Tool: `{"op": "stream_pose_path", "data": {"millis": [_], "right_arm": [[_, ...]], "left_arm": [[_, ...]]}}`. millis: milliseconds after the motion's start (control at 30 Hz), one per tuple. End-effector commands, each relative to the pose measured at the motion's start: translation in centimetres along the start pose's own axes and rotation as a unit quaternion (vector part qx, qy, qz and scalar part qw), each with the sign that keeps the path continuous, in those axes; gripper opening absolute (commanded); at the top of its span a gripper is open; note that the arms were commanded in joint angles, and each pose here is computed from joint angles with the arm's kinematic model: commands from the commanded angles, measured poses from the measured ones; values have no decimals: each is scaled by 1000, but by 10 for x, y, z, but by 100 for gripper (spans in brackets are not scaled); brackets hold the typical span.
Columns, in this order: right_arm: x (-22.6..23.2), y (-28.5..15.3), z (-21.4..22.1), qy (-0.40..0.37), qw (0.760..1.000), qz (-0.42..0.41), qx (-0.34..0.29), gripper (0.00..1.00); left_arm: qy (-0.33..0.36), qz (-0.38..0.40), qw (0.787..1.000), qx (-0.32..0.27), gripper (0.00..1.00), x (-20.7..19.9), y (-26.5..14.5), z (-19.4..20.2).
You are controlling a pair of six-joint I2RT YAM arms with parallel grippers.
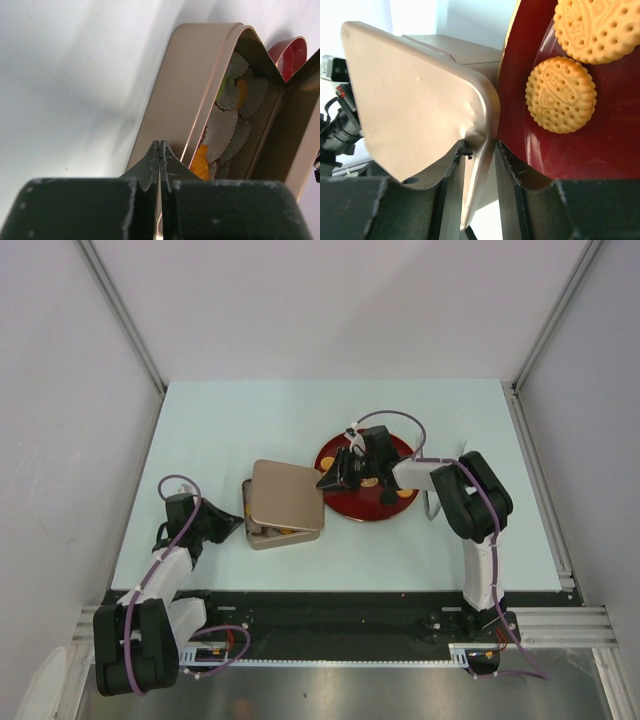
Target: Pack the cookies
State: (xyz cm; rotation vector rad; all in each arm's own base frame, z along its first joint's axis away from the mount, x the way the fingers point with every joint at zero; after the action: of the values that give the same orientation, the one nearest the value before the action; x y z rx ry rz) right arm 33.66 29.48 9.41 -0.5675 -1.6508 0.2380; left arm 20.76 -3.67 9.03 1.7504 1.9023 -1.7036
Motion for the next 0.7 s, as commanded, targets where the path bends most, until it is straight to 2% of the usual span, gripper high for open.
{"op": "stream_pose_path", "data": {"millis": [0, 667], "right_arm": [[-16, -1, 12, -12, 998, 67, 9, 32], [11, 23, 16, -51, 997, 43, 45, 34]], "left_arm": [[0, 21, 1000, -4, 1, -6, -1, -4], [1, 20, 1000, -4, 1, -6, -1, -4]]}}
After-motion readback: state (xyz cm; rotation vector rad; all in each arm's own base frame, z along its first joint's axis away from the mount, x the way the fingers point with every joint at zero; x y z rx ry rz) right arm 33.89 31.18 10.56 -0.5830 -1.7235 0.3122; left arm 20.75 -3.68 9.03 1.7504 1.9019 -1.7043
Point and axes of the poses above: each gripper's point midway between its finger pads, its own y axis out along the fingers, its own x axis along the line the jaws close on, z = x × y, the point moved 7 cm from there along -y, back along the fingers, and after that the axes turned 8 degrees about y, right-handed, at the moved point
